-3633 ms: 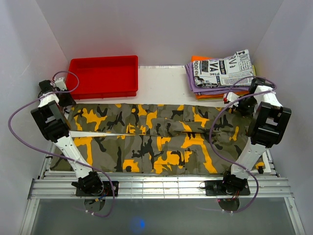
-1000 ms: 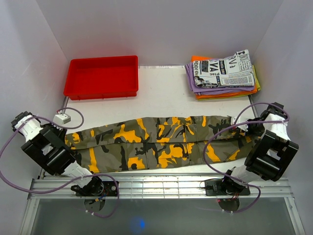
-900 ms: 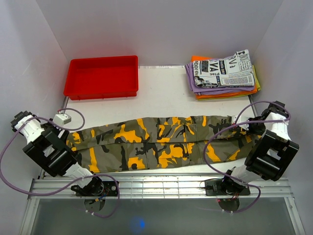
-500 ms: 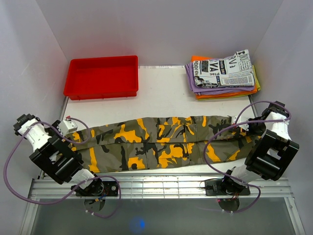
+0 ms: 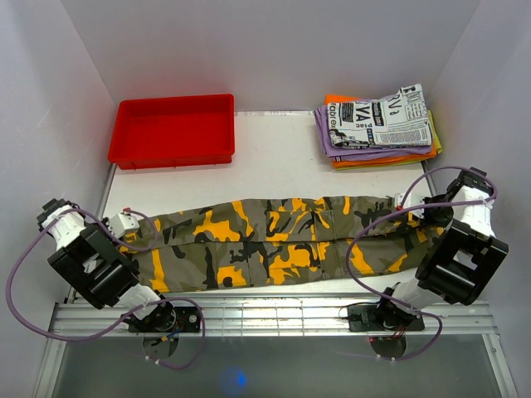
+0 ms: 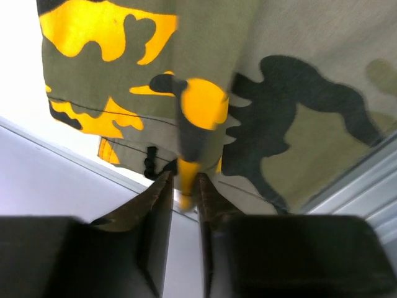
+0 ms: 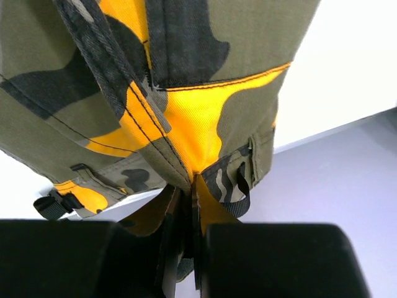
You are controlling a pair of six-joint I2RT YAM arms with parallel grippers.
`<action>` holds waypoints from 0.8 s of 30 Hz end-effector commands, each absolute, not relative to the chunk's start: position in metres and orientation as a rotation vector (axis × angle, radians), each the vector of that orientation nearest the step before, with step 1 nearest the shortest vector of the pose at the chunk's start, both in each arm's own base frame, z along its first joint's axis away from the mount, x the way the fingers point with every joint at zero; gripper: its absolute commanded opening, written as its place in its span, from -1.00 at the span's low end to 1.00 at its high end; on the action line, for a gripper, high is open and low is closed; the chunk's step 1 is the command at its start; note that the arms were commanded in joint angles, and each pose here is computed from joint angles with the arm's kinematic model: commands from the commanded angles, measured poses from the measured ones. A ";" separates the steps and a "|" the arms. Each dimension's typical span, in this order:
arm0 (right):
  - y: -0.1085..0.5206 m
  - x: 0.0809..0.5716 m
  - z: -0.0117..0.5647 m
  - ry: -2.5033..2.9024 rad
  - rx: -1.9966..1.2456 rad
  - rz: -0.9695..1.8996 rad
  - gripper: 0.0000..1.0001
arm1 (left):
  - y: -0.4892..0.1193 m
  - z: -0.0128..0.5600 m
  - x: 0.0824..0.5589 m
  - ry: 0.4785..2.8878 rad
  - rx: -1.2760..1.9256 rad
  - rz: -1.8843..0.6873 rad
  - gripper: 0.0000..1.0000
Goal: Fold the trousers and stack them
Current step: Fold the trousers
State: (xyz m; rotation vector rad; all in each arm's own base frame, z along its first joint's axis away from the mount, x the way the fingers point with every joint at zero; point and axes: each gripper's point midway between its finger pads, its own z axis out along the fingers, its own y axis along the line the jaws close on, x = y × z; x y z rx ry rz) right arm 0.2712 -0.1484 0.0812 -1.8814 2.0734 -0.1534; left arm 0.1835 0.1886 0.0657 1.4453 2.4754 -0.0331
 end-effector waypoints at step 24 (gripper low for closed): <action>-0.194 0.239 0.147 2.060 -1.777 -0.217 -0.85 | 0.253 0.169 0.189 2.380 1.234 0.130 -1.00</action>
